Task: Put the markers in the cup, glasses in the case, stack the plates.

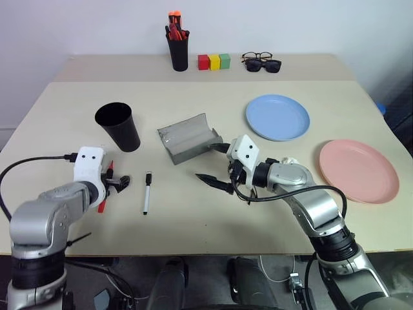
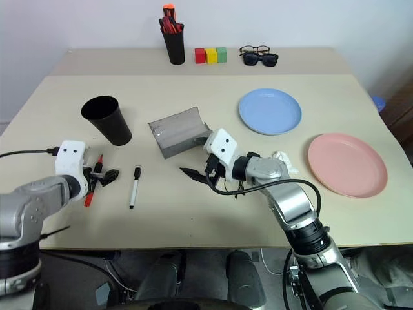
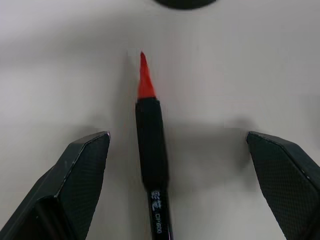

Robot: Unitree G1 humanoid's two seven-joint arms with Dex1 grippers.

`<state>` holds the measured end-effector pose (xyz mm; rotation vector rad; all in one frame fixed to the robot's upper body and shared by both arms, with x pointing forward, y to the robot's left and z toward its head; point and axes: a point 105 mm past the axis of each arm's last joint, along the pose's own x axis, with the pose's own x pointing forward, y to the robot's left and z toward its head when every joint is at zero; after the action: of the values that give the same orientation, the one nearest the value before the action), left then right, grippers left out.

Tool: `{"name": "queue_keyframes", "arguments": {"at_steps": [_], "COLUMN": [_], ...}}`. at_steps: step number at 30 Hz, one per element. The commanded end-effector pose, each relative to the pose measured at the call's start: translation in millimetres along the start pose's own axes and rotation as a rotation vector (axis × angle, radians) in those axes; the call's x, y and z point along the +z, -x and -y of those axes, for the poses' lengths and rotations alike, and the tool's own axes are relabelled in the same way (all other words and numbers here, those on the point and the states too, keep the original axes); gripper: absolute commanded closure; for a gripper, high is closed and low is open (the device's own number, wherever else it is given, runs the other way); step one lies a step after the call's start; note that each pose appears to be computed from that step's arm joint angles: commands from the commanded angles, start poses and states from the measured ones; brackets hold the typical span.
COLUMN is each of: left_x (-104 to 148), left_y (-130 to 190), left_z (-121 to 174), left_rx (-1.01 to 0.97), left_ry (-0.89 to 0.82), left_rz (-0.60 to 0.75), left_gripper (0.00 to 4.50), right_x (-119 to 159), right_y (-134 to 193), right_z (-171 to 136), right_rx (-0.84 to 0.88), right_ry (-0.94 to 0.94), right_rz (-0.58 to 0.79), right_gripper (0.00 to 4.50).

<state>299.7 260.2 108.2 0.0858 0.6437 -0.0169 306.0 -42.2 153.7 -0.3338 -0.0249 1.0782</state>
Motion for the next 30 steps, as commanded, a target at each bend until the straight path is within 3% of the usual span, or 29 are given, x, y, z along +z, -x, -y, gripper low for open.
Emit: {"name": "queue_keyframes", "arguments": {"at_steps": [1,6,7,10,13,16,17,20,22,26,30], "left_x": [-10,-11,-3,51,106,137,143,178,192,203,198], "left_y": [-4,-3,-2,15,51,85,90,88,82,58,37], "left_z": [-15,-29,-37,-65,-85,-103,-103,-66,-46,-23,-15], "left_rx": [0.058,0.119,0.166,0.391,0.442,0.537,0.542,0.401,0.323,0.241,0.215], "left_ry": [0.027,0.042,0.042,-0.049,0.137,0.189,0.177,0.036,0.002,-0.022,-0.031], "left_rz": [-0.078,-0.085,-0.027,0.352,0.676,0.896,0.935,1.076,1.131,1.156,1.132], "left_gripper": [1.38,3.96,4.45,4.48,4.48,4.48,4.48,4.48,4.48,4.48,4.48], "right_x": [13,12,13,16,21,32,35,52,61,68,66], "right_y": [2,0,-1,-3,-8,-14,-16,-27,-34,-41,-41], "right_z": [-4,-4,-4,-2,-1,1,2,29,33,29,28], "right_rx": [-0.012,-0.023,-0.024,-0.020,-0.012,-0.014,-0.017,-0.191,-0.209,-0.184,-0.186], "right_ry": [0.029,0.023,0.024,0.029,0.038,0.042,0.043,0.039,0.017,0.023,0.030], "right_rz": [0.043,0.046,0.050,0.061,0.082,0.126,0.139,0.216,0.249,0.268,0.263], "right_gripper": [0.00,0.00,0.00,0.00,0.00,0.00,0.00,0.00,0.00,0.00,0.00]}}
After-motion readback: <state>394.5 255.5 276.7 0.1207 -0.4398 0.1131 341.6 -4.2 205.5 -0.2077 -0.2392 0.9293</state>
